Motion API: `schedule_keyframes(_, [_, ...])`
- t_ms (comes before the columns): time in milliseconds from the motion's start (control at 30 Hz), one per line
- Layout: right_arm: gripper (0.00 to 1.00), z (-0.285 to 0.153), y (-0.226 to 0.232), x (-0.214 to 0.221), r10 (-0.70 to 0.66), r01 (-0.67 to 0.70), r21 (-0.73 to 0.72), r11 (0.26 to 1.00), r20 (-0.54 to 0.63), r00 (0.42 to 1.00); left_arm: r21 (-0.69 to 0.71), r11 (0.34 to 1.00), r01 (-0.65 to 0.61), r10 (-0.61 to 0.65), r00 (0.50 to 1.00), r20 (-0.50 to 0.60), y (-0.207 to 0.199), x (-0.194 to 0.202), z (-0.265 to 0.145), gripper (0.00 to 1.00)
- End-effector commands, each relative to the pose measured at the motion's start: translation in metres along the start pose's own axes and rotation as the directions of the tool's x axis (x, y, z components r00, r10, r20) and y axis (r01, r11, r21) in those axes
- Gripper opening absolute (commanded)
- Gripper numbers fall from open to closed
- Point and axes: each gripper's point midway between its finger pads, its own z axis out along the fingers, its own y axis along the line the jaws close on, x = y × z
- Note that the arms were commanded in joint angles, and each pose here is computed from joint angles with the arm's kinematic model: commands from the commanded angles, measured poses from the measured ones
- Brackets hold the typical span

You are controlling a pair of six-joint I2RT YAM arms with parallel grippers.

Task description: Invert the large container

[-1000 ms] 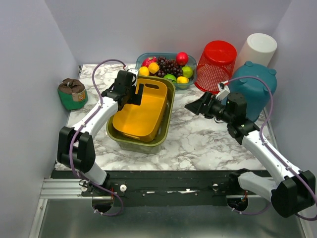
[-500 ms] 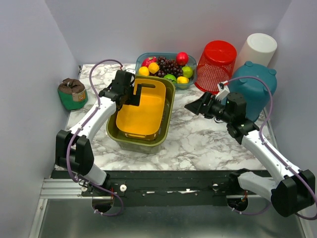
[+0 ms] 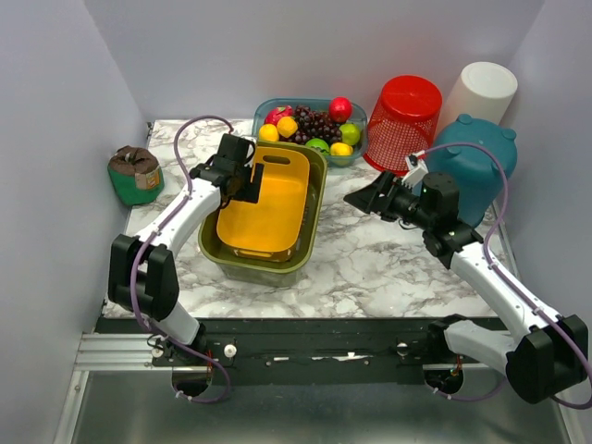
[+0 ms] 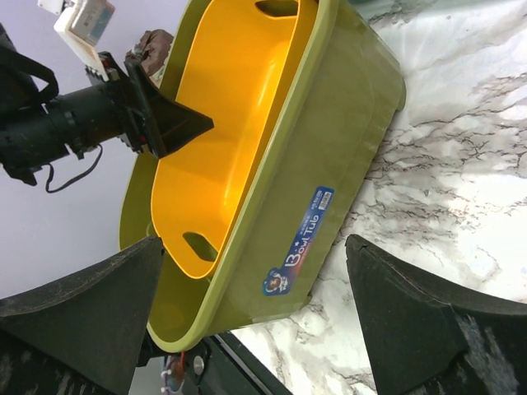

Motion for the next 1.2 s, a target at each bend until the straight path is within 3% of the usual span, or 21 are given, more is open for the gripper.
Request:
schedule_keyframes(0, [1.00,0.002,0.013,-0.004,-0.003,0.003,-0.046,0.999,-0.001,1.000,0.026,1.000,0.007,-0.004,0.995,-0.096,-0.005,0.022,0.016,0.78])
schedule_keyframes(100, [1.00,0.003,0.018,-0.001,0.014,-0.015,-0.063,0.998,-0.012,1.000,0.047,0.998,0.031,-0.026,0.994,-0.109,-0.011,0.025,0.021,0.64])
schedule_keyframes(233, [1.00,0.007,0.030,0.009,0.075,-0.074,-0.062,0.995,0.016,0.997,0.073,0.996,0.053,-0.046,0.994,-0.099,-0.016,0.022,0.017,0.38])
schedule_keyframes(300, [1.00,0.008,0.039,0.014,0.089,-0.086,-0.065,0.994,0.036,0.995,0.074,0.995,0.067,-0.061,0.995,-0.083,-0.016,0.016,0.010,0.32])
schedule_keyframes(367, [1.00,0.009,0.046,0.020,0.119,-0.118,-0.027,0.993,0.074,0.990,0.079,0.994,0.076,-0.071,0.995,-0.068,-0.016,0.012,0.002,0.25])
schedule_keyframes(433, [1.00,0.008,0.047,0.021,0.229,-0.238,0.038,0.971,0.160,0.960,0.077,0.992,0.098,-0.094,0.994,-0.057,-0.016,0.008,-0.004,0.15])
schedule_keyframes(500, [1.00,0.006,0.060,0.024,0.289,-0.299,0.016,0.954,0.210,0.934,0.076,0.990,0.118,-0.117,0.993,-0.023,-0.014,0.000,-0.014,0.09])
schedule_keyframes(533, [1.00,0.004,0.069,0.028,0.297,-0.314,0.025,0.949,0.261,0.919,0.076,0.988,0.132,-0.132,0.991,-0.015,-0.014,-0.003,-0.016,0.02])
schedule_keyframes(633, [1.00,0.008,0.097,0.032,0.331,-0.351,0.016,0.936,0.292,0.897,0.069,0.985,0.160,-0.162,0.987,0.013,-0.012,-0.012,-0.028,0.00])
schedule_keyframes(767, [1.00,0.014,0.101,0.053,0.408,-0.450,0.088,0.889,0.292,0.865,0.072,0.980,0.184,-0.187,0.981,0.047,-0.010,-0.021,-0.042,0.00])
schedule_keyframes(867, [1.00,0.014,0.117,0.065,0.517,-0.570,0.063,0.819,0.349,0.782,0.065,0.979,0.193,-0.198,0.977,0.078,-0.005,-0.027,-0.052,0.00])
schedule_keyframes(900, [0.99,0.013,0.124,0.068,0.580,-0.634,0.041,0.772,0.363,0.730,0.065,0.979,0.194,-0.199,0.976,0.086,-0.004,-0.028,-0.054,0.00])
schedule_keyframes(967, [1.00,0.019,0.126,0.092,0.558,-0.629,0.104,0.770,0.367,0.744,0.064,0.978,0.197,-0.203,0.975,0.094,-0.002,-0.031,-0.057,0.00])
schedule_keyframes(1000, [1.00,0.019,0.141,0.087,0.647,-0.716,0.068,0.695,0.375,0.664,0.066,0.977,0.203,-0.209,0.972,0.105,0.001,-0.036,-0.061,0.00])
schedule_keyframes(1167, [0.97,0.027,0.149,0.107,0.673,-0.755,0.112,0.646,0.383,0.633,0.059,0.976,0.210,-0.217,0.965,0.149,0.012,-0.045,-0.077,0.00])
